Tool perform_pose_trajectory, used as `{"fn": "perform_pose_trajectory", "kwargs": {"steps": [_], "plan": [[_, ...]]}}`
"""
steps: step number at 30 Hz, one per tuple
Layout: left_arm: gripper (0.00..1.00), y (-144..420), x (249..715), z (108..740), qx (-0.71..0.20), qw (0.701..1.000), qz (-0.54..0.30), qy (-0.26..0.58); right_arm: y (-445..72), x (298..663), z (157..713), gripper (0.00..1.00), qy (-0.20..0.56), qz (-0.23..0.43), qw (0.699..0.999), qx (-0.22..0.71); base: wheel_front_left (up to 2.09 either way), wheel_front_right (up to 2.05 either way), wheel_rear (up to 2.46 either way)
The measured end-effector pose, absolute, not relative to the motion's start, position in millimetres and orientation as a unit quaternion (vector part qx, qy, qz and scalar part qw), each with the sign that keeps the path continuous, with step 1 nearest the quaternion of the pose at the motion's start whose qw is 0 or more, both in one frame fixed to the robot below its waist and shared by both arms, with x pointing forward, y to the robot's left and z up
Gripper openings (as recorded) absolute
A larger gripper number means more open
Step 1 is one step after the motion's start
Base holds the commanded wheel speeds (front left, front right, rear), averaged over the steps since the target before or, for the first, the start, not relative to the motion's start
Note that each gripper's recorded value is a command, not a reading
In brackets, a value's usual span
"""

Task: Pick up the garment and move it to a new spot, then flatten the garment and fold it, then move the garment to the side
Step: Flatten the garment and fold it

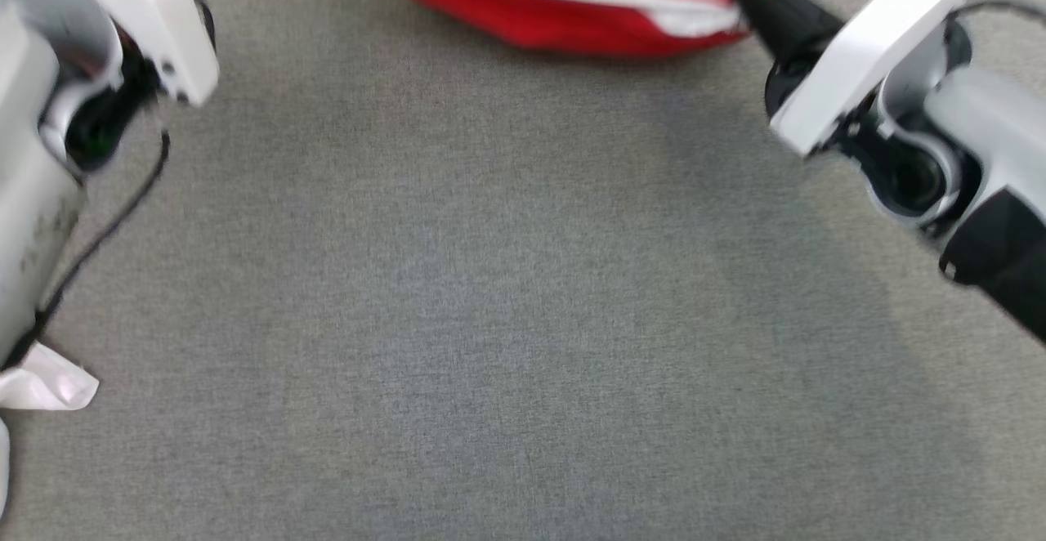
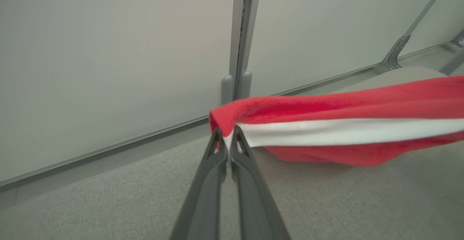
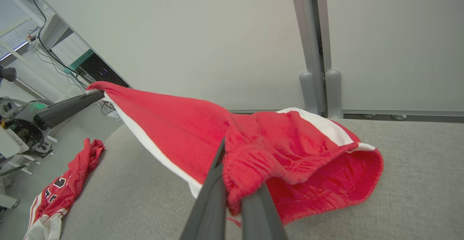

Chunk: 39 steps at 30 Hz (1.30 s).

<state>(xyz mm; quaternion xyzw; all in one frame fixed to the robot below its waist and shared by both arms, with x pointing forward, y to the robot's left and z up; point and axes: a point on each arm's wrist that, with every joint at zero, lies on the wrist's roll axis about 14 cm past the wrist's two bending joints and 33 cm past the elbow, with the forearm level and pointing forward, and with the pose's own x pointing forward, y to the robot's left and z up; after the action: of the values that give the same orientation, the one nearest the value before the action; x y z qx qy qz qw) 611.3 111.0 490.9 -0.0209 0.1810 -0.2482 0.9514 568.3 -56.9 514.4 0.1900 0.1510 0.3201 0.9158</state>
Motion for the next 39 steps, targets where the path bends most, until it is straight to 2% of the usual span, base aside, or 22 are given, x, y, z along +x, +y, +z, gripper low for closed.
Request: {"fn": "perform_pose_trajectory", "kwargs": {"steps": [9, 20, 27, 32, 39], "plan": [[0.00, 118.1, 499.9, 456.9, -0.002, 0.900, -0.298, 0.318, -57.0, 479.3, 495.1, 0.00, 0.244, 0.344, 0.891, 0.169, 0.00, 0.00, 0.00], [0.00, 124.0, 369.0, 476.0, 0.018, 0.848, -0.338, 0.408, -68.4, 382.0, 486.8, 0.00, 0.295, 0.360, 0.870, 0.161, 0.00, 0.00, 0.00], [0.00, 120.5, 308.8, 478.3, 0.016, 0.813, -0.358, 0.458, -87.5, 338.3, 463.2, 0.00, 0.348, 0.349, 0.850, 0.183, 0.00, 0.00, 0.00], [0.00, 117.3, 299.7, 484.2, 0.007, 0.811, -0.363, 0.459, -92.4, 321.6, 455.4, 0.00, 0.371, 0.350, 0.839, 0.189, 0.00, 0.00, 0.00], [0.00, 113.7, 314.3, 486.5, 0.004, 0.810, -0.365, 0.459, -89.9, 326.1, 463.4, 0.00, 0.357, 0.349, 0.840, 0.215, 0.00, 0.00, 0.00]]}}
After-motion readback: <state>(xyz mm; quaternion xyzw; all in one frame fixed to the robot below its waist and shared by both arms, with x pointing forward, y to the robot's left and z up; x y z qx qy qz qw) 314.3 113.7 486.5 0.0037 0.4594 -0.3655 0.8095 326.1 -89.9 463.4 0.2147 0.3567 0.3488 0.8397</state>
